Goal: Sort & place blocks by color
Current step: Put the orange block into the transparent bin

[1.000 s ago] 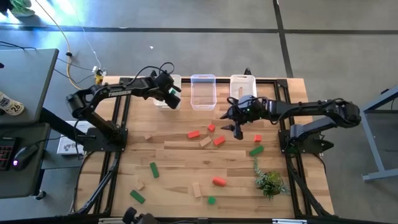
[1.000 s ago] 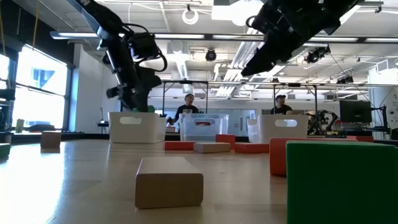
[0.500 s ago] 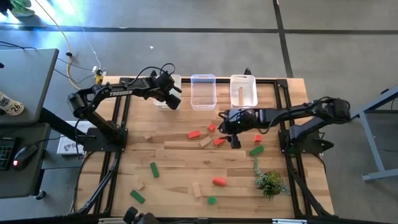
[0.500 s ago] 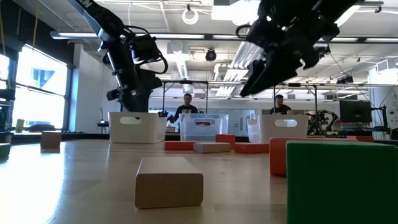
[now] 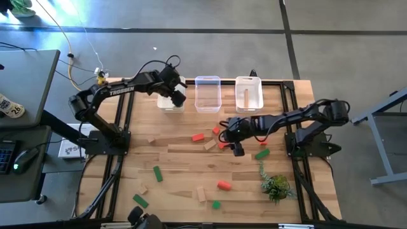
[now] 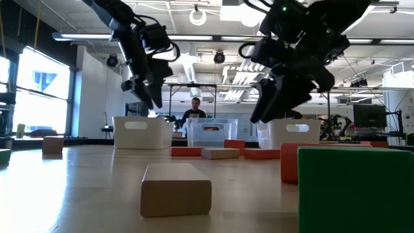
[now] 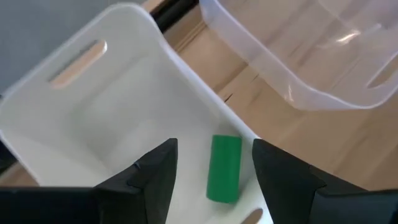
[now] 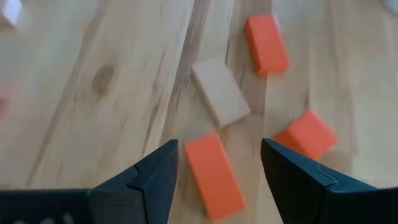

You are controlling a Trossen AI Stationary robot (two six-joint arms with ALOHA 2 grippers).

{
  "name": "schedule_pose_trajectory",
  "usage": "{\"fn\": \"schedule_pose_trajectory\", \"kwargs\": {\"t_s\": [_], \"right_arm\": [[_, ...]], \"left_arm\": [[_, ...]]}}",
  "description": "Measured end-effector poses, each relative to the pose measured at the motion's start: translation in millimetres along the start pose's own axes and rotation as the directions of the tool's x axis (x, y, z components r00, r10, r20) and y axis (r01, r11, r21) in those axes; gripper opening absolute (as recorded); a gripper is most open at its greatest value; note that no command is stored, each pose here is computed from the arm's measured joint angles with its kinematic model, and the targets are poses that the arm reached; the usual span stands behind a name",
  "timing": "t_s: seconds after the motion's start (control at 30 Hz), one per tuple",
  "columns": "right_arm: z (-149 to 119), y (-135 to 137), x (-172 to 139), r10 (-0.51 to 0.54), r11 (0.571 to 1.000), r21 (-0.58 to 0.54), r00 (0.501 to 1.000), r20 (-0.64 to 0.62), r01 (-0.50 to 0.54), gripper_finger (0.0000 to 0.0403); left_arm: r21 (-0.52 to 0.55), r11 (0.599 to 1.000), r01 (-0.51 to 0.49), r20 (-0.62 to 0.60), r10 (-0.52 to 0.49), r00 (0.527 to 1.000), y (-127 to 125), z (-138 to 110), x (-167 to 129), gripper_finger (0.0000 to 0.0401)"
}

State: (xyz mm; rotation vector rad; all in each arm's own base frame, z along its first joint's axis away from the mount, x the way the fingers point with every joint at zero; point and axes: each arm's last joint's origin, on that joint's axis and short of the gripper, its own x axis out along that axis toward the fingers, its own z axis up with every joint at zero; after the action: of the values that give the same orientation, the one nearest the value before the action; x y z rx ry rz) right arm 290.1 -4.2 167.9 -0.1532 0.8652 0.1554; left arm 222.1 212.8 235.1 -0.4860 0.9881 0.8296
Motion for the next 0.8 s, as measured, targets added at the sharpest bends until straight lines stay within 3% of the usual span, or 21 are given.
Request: {"fn": "schedule_pose_trajectory", "kwargs": {"t_s": [0.2, 0.67, 0.8], "right_arm": [[-7.5, 0.5, 19.0, 0.026, 1.0, -0.012, 0.999, -0.043, -0.027, 0.0216], [-21.7, 0.1, 43.7, 0.013, 1.0, 0.018, 0.991, -0.132, -0.011, 0.0216], [-22.3, 0.4, 43.8, 0.016, 0.999, 0.052, 0.99, -0.137, -0.009, 0.0201]], "left_arm": [[0.038, 0.999, 0.005, -0.045, -0.003, 0.999, -5.1, 4.6, -22.6, 0.0197], [0.148, 0.986, -0.08, -0.205, 0.109, 0.973, -21.1, -29.7, -61.3, 0.0193], [0.167, 0.982, -0.091, -0.202, 0.125, 0.972, -30.9, -41.1, -69.1, 0.0193]]}}
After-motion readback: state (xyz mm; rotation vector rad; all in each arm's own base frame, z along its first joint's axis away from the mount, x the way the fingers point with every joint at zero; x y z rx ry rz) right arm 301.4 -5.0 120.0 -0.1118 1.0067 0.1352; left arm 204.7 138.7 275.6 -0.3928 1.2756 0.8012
